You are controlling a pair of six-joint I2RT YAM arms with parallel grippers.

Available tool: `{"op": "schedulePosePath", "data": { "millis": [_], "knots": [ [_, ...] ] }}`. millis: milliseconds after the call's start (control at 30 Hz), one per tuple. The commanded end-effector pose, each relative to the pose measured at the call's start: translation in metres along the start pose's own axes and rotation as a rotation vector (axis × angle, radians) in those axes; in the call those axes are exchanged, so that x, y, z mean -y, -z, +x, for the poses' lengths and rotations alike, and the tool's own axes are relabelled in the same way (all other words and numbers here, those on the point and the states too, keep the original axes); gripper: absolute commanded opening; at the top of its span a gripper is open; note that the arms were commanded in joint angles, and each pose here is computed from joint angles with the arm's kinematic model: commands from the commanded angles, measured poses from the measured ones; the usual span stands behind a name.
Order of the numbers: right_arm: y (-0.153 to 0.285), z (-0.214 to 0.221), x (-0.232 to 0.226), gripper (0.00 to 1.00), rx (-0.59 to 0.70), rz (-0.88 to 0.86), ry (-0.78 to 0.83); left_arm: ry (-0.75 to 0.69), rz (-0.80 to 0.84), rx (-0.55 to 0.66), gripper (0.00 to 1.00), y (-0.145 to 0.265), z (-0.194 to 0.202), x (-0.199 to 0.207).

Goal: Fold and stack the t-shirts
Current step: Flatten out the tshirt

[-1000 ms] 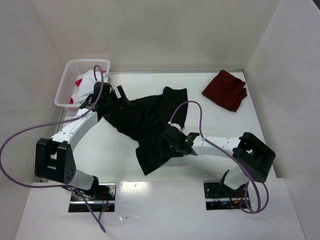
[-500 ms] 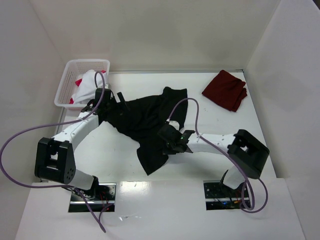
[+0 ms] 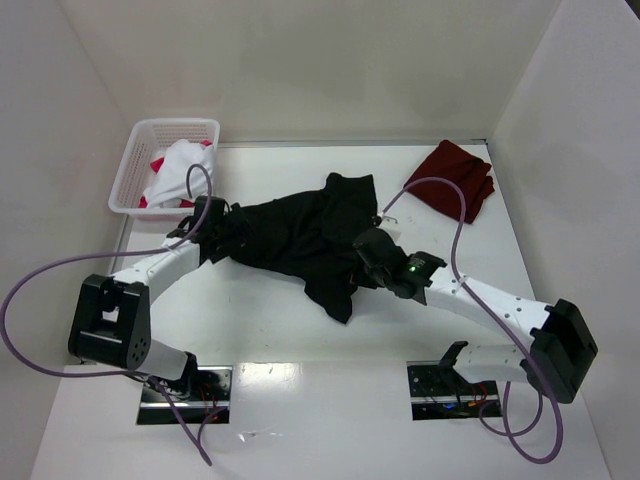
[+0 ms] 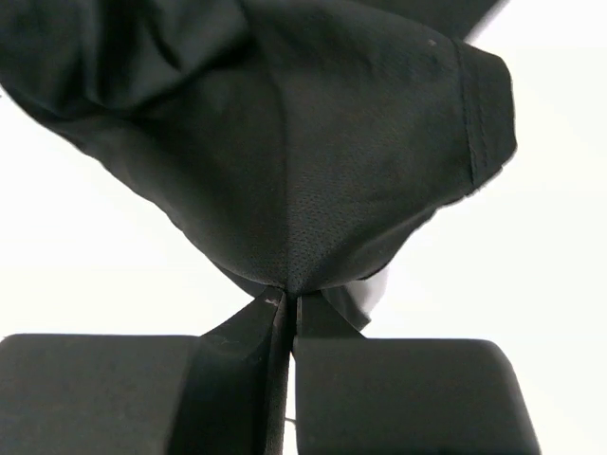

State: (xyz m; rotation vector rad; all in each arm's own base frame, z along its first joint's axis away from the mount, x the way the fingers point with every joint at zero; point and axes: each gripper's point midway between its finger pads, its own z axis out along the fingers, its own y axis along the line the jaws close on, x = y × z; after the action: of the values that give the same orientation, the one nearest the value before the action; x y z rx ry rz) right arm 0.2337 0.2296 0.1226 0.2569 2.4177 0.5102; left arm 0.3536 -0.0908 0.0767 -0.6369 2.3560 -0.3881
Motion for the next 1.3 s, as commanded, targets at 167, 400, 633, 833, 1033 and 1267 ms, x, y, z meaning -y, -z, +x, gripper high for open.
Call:
{"op": "schedulePosePath", "data": {
  "millis": [167,400,633,833,1033,1267],
  "knots": [
    [0.020,0.002,0.029,0.00,0.043,0.053,-0.137,0.019,-0.004,-0.020,0.99,-0.008,0.017,-0.004],
    [0.025,-0.003,0.035,0.00,0.057,0.040,-0.156,0.019,0.003,-0.033,0.89,-0.010,0.023,-0.006],
    [0.024,-0.006,0.025,0.00,0.054,0.005,-0.143,0.019,0.025,-0.059,0.71,-0.012,0.031,-0.005],
    [0.023,-0.012,0.020,0.00,0.068,0.003,-0.137,0.019,0.012,-0.060,0.24,-0.011,0.035,-0.011],
    [0.023,-0.024,0.014,0.00,0.094,-0.003,-0.131,0.029,0.027,-0.043,0.12,0.000,0.028,-0.005],
    [0.019,-0.023,0.012,0.03,0.086,-0.008,-0.121,0.073,-0.001,0.008,0.50,0.018,0.022,-0.011]
  ]
}}
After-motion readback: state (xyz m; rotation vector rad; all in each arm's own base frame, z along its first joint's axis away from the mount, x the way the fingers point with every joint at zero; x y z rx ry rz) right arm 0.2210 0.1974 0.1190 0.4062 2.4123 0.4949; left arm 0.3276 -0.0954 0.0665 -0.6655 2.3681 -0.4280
